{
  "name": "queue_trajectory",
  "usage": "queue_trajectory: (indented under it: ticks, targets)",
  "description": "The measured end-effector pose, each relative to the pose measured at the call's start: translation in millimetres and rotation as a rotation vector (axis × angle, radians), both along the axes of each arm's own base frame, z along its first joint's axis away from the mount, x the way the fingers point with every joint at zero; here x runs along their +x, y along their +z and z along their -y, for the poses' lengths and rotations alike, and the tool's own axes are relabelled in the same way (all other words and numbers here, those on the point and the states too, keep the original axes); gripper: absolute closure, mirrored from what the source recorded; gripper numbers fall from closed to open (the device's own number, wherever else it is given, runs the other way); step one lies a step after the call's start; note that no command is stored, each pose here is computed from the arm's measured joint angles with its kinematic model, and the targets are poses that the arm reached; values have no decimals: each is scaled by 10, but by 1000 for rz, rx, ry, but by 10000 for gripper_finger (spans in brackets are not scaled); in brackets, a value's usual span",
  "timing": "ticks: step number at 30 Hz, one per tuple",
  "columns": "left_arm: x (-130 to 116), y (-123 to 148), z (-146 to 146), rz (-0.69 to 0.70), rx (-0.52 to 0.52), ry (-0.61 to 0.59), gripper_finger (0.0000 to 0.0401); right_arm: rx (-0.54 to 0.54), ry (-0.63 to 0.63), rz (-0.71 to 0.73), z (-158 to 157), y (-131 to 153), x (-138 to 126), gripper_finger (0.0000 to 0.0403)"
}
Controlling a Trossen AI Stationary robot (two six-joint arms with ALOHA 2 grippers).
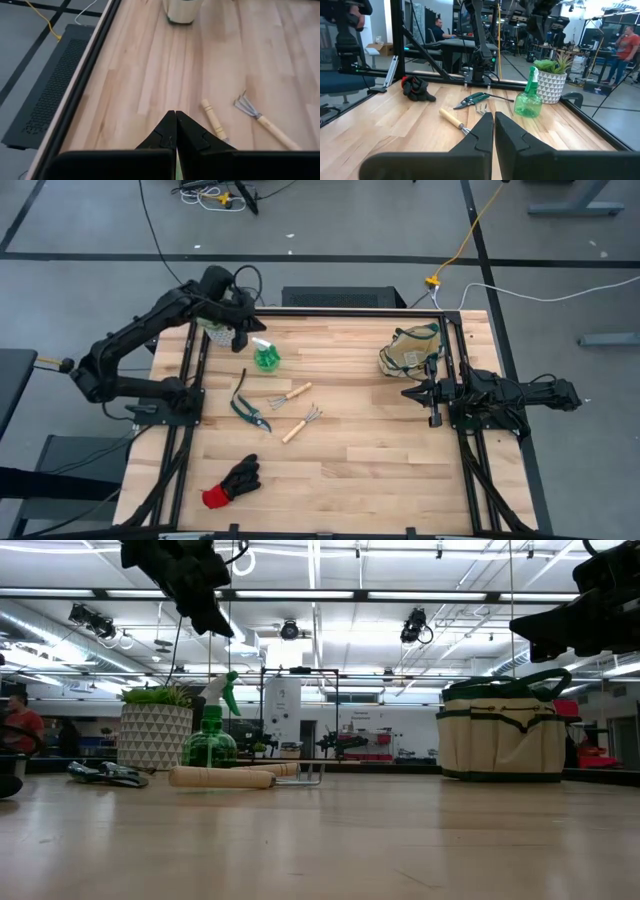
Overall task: Pick & Place Garden tools in Gardening bag
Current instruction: Put the green spray bottle into the brown gardening bag
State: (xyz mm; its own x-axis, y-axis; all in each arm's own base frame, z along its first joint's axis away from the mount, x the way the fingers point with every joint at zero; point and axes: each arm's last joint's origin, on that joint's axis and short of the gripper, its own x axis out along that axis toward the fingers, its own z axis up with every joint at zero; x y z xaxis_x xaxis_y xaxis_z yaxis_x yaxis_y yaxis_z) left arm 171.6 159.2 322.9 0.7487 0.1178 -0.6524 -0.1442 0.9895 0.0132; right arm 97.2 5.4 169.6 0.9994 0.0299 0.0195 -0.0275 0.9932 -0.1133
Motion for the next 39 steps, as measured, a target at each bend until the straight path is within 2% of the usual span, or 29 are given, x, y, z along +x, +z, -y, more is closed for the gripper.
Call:
queue_trajectory:
  ticks: [15,21,26,39]
  targets:
    - [-85,-25,-68,-33,13,25,394,0,0,0,0,1,0,382]
    - [-91,-29,-79,-56,24,64,377,0,0,0,0,0,0,382]
    - [-98,-33,-91,-86,55,95,340,0,0,1,0,1,0,382]
    - [-97,-41,-94,-131,80,162,208,0,0,0,0,0,0,382]
